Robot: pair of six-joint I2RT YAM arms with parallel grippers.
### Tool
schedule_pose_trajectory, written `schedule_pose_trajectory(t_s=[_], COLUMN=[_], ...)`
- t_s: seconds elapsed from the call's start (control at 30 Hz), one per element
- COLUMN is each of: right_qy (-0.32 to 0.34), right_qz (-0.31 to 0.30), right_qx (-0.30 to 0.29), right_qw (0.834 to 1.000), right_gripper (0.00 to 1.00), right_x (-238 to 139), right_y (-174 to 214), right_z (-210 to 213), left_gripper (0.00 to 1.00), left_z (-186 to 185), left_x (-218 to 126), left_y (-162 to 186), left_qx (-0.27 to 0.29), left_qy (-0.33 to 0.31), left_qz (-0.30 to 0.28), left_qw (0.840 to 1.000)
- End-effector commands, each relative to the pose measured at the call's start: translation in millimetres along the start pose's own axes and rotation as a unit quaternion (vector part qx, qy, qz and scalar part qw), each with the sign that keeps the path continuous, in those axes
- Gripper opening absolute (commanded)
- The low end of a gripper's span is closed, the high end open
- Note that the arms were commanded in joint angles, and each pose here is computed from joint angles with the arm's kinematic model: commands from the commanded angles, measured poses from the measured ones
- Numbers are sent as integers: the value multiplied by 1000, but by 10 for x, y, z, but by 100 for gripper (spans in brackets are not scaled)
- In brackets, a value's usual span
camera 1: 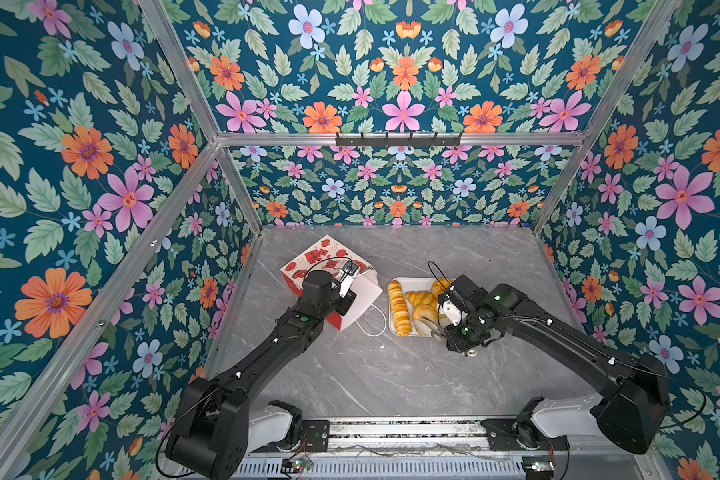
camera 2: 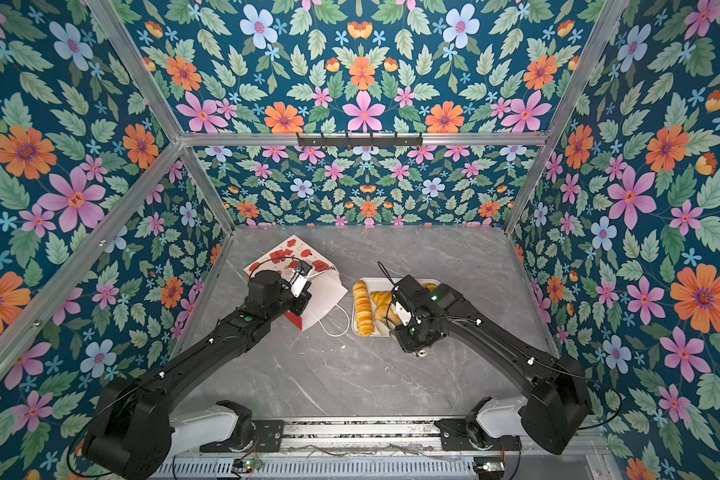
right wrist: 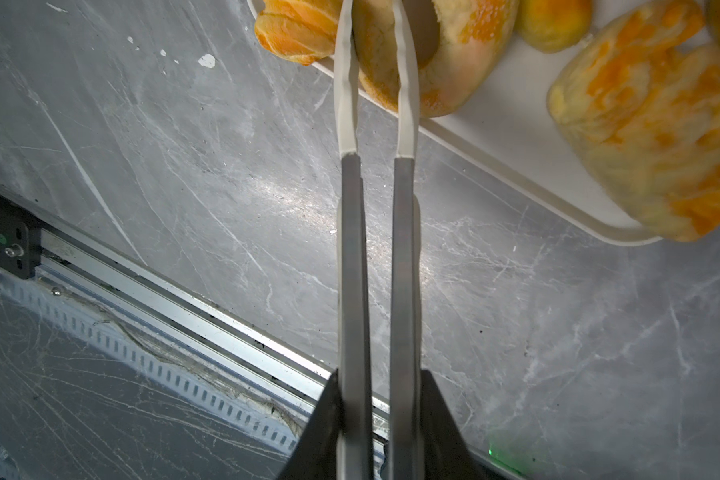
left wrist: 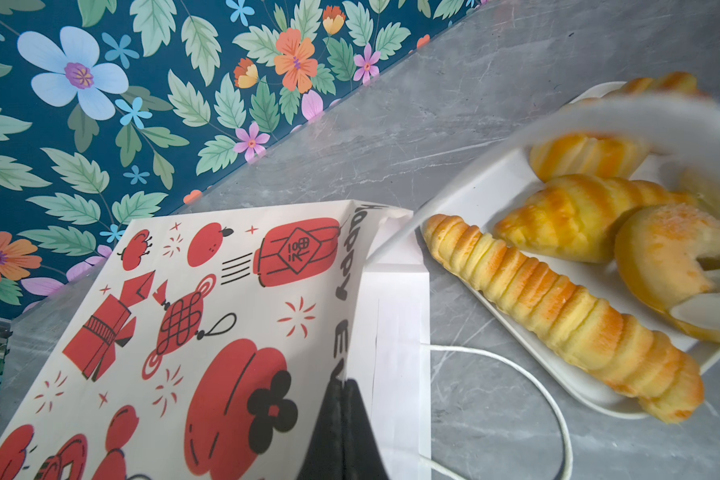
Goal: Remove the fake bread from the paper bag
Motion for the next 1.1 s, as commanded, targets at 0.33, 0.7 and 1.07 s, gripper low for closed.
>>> schedule_pose_trajectory(t_s=[0.33,0.7,1.07], right_qy=[-29,-48,-168], right_qz=[-41,-137,-256], right_qx=[20,33,-17], right_qw=[999,989,952], right_gripper=[38,36,35], right_x=[-154,-527,-612], right_y=[59,176,-152], right_z=[34,32,307], left_gripper=[0,0,0], left_z=[15,20,71], left_x=[-14,-28,-129], left_y=[-44,-68,-188], left_qx=[-2,-4,15], left_qy=[-3,-3,-18], left_qz=[-12,-17,-27], left_qw=[1000,1000,999])
Point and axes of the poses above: each gripper's point midway between its finger pads, its own x axis out along the fingers, its own z axis along the line the jaws close on, y = z × x, the point moved 10 cm from there along -x, back along the fingers, and after that the axes turned 1 degree about x, right-handed, at the moved point
